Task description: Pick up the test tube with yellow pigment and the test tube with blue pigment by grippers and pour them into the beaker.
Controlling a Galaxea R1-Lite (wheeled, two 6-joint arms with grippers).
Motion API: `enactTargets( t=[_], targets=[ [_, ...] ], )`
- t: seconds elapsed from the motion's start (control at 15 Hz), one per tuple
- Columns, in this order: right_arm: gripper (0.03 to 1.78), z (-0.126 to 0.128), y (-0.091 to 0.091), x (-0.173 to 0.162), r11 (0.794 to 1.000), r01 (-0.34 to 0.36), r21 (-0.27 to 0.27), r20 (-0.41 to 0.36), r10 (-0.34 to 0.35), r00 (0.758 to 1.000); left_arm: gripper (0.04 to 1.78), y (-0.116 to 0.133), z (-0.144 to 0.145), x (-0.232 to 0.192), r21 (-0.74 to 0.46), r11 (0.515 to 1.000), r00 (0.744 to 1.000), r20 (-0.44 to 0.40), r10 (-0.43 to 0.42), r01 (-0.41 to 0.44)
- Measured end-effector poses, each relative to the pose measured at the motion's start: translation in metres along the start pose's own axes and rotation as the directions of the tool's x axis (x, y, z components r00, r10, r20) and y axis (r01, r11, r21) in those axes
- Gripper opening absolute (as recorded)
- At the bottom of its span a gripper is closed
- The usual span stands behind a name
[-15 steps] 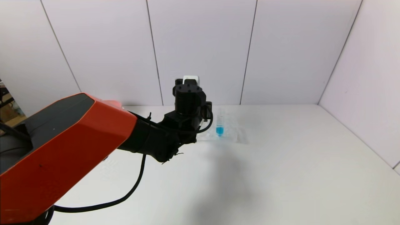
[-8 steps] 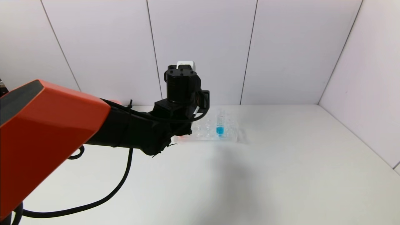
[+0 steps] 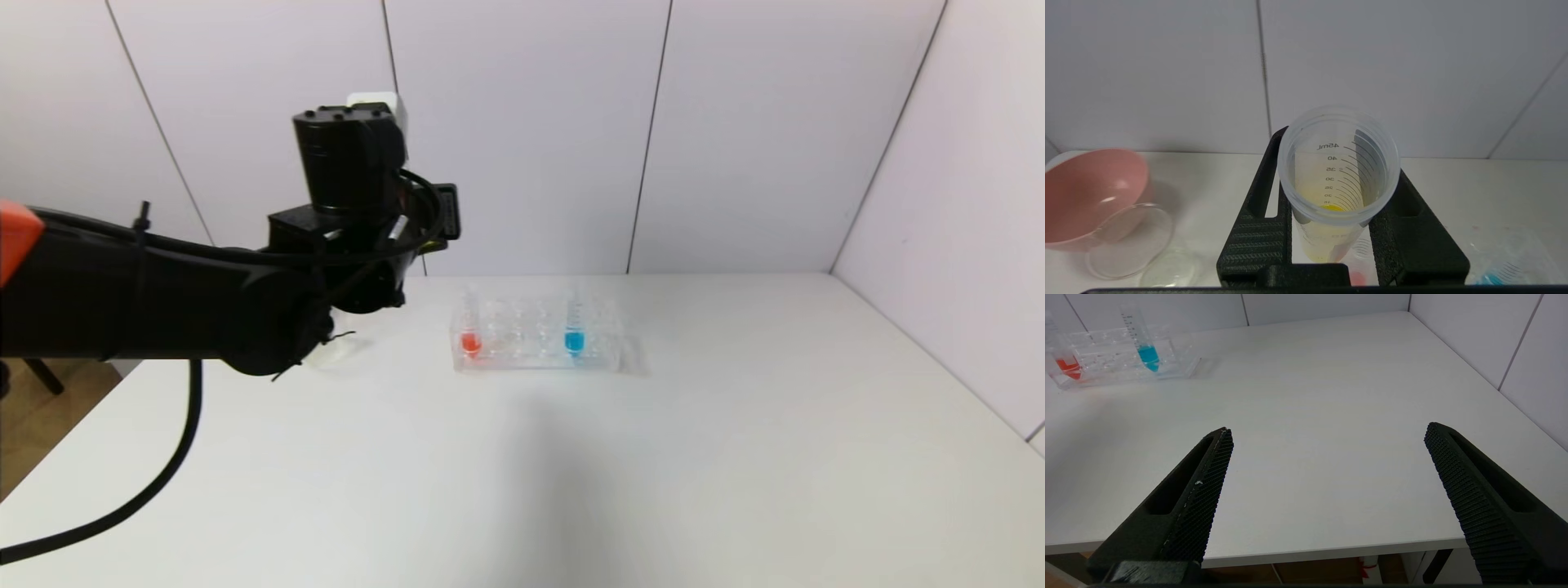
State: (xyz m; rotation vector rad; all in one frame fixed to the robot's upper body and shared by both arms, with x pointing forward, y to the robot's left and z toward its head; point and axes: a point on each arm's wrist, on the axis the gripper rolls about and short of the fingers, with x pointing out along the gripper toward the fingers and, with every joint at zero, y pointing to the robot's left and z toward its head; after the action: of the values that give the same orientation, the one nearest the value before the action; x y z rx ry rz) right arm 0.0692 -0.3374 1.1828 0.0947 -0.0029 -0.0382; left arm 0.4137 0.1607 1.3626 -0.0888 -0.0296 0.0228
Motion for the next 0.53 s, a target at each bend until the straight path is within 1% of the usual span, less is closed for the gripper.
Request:
enactTargets(
  t=[0.13,0.27,0.53],
  targets=[
    [1.71,0.000,0.000,0.000,1.000,0.000,0.000,0.000,0.000,1.000,0.54,0.033,0.007,0.000,0.001,0.998,0.998,0.008,0.056,-0.056],
    [1.71,0.000,0.000,0.000,1.000,0.000,0.000,0.000,0.000,1.000,0.54,0.061,0.012,-0.002,0.003,0.997,0.997,0.010,0.079,-0.079],
    [1.71,0.000,0.000,0.000,1.000,0.000,0.000,0.000,0.000,1.000,0.54,0.119,0.016,-0.005,0.003,0.987,0.987,0.012,0.163,-0.163]
  ],
)
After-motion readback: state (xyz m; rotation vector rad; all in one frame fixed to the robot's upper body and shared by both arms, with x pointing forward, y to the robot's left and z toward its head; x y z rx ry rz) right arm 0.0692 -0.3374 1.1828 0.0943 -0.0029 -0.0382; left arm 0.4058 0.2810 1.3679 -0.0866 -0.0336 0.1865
